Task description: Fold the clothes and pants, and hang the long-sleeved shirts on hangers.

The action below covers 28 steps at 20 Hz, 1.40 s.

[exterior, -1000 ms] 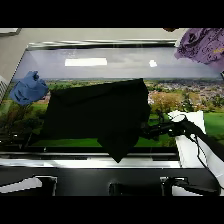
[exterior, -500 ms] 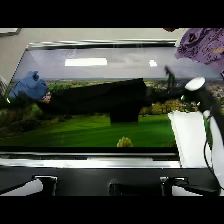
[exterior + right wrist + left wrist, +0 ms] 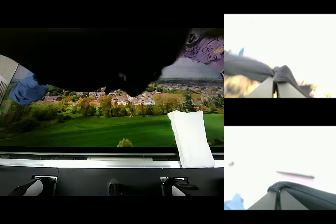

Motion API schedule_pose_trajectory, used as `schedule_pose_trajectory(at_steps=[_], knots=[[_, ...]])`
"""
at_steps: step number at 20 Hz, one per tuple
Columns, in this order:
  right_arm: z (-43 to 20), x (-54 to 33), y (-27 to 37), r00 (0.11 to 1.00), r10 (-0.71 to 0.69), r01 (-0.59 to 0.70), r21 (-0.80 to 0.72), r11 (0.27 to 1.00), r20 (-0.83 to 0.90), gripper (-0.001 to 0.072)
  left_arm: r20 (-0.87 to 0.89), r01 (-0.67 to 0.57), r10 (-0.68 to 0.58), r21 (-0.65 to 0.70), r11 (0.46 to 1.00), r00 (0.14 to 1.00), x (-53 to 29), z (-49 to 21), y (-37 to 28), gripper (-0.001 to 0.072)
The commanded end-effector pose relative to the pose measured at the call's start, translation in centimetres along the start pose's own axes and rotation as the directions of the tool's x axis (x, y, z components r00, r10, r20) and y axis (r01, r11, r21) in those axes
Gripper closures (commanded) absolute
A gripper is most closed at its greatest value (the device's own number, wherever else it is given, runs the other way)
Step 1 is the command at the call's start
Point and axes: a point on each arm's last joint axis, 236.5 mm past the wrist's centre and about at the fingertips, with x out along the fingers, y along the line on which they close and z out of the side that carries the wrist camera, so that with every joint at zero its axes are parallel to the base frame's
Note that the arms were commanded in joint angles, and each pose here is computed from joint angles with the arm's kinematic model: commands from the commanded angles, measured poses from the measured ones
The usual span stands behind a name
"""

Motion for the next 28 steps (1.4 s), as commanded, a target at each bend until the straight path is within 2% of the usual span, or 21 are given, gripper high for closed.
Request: schedule_pose_trajectory(at_steps=[1,5,8,10,14,19,23,25,28], knots=[[4.9,-9.2,3.2,0.966,-0.099,0.115,-0.056,0.992,0.24,0.0688,0.158,-0.173,0.168,0.014,0.985,0.973,-8.3,3.9,1.2,0.0696],[6.3,-11.6,4.1,0.941,-0.111,0.124,-0.02,0.992,0.318,0.0688,0.139,-0.21,0.211,-0.022,0.977,0.967,-10.0,2.9,1.7,0.0695],[5.2,-7.9,1.6,0.961,-0.13,0.126,0.033,0.992,0.243,0.0688,0.051,-0.208,0.21,-0.041,0.977,0.976,-7.1,0.4,2.7,0.0696],[3.0,-2.8,-1.8,0.981,-0.145,0.134,0.092,0.987,0.127,0.0687,-0.066,-0.191,0.187,-0.058,0.98,0.98,-3.1,-3.1,3.5,0.0695],[-6.2,9.3,-10.5,0.965,-0.151,0.199,0.22,0.955,-0.216,0.0687,-0.385,-0.1,0.076,-0.043,0.994,0.92,8.0,-15.1,3.9,0.0695],[-21.5,21.6,-20.5,0.847,-0.097,0.319,0.355,0.879,-0.522,0.0687,-0.615,-0.096,0.031,-0.072,0.993,0.788,20.5,-31.3,5.3,0.0695],[-30.2,26.6,-25.3,0.796,-0.082,0.383,0.394,0.835,-0.6,0.0687,-0.67,-0.109,0.029,-0.078,0.991,0.742,26.8,-40.7,6.0,0.0695],[-32.3,27.7,-26.6,0.786,-0.09,0.4,0.392,0.829,-0.612,0.0687,-0.694,-0.113,0.025,-0.081,0.99,0.719,28.0,-43.9,5.9,0.0695],[-33.8,27.7,-28.1,0.763,-0.13,0.43,0.348,0.833,-0.633,0.0687,-0.771,-0.133,0.01,-0.097,0.986,0.637,27.3,-47.8,5.7,0.0695]])
